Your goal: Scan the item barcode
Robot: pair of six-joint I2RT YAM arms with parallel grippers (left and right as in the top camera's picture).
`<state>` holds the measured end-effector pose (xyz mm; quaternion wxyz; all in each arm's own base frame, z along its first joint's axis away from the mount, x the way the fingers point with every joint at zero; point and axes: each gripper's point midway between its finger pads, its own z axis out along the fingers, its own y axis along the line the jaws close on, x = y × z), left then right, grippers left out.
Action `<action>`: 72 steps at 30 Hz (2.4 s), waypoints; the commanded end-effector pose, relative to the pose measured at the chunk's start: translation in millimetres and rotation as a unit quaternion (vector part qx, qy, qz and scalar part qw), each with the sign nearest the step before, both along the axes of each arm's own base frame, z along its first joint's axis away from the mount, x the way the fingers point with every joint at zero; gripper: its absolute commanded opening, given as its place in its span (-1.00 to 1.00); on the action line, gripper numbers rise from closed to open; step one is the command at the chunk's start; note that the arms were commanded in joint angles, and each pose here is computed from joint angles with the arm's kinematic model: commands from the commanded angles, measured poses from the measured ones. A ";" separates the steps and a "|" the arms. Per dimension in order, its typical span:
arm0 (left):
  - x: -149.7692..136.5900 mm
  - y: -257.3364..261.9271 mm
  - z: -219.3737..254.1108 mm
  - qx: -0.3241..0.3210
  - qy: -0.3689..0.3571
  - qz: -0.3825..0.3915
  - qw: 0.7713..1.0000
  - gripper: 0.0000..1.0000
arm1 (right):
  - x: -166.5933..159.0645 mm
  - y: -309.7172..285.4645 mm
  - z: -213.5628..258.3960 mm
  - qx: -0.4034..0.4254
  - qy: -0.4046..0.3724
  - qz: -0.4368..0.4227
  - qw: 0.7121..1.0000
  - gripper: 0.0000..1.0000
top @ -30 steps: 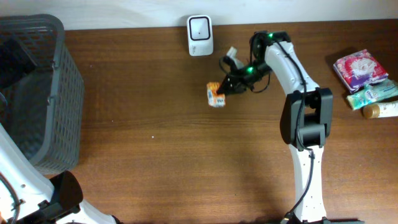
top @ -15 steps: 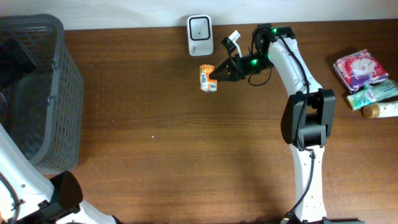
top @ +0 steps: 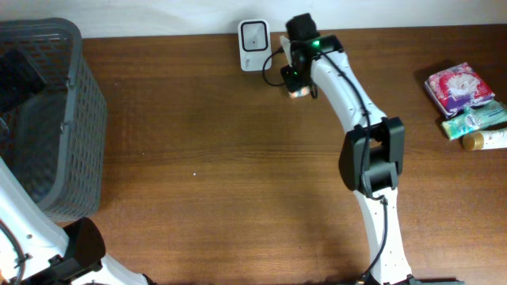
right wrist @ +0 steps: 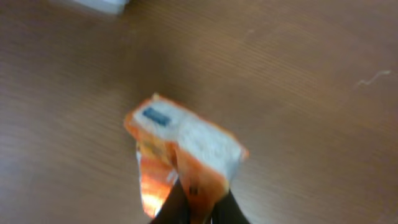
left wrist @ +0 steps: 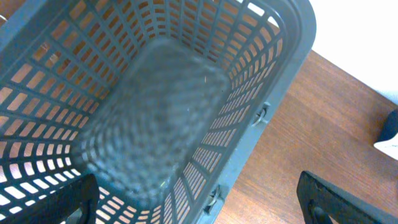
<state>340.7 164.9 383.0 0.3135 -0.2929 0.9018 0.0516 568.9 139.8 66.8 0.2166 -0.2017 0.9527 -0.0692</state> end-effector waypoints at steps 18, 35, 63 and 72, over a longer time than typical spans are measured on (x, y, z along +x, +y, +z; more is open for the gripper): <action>0.0 0.4 -1.1 -0.004 0.000 0.003 1.000 0.99 | 98.2 102.4 92.1 -0.139 -0.324 0.234 0.906 -0.92; 0.0 0.4 -1.1 -0.004 0.000 0.003 1.000 0.99 | 90.8 105.5 97.0 -0.293 -0.301 0.299 0.857 -0.92; 0.0 0.4 -1.1 -0.004 0.000 0.003 1.000 0.99 | -126.6 -331.0 48.8 0.066 0.136 -0.404 0.902 -0.83; 0.0 0.4 -1.1 -0.004 0.000 0.003 1.000 0.99 | -136.9 -353.6 47.0 0.055 0.137 -0.426 0.892 -0.10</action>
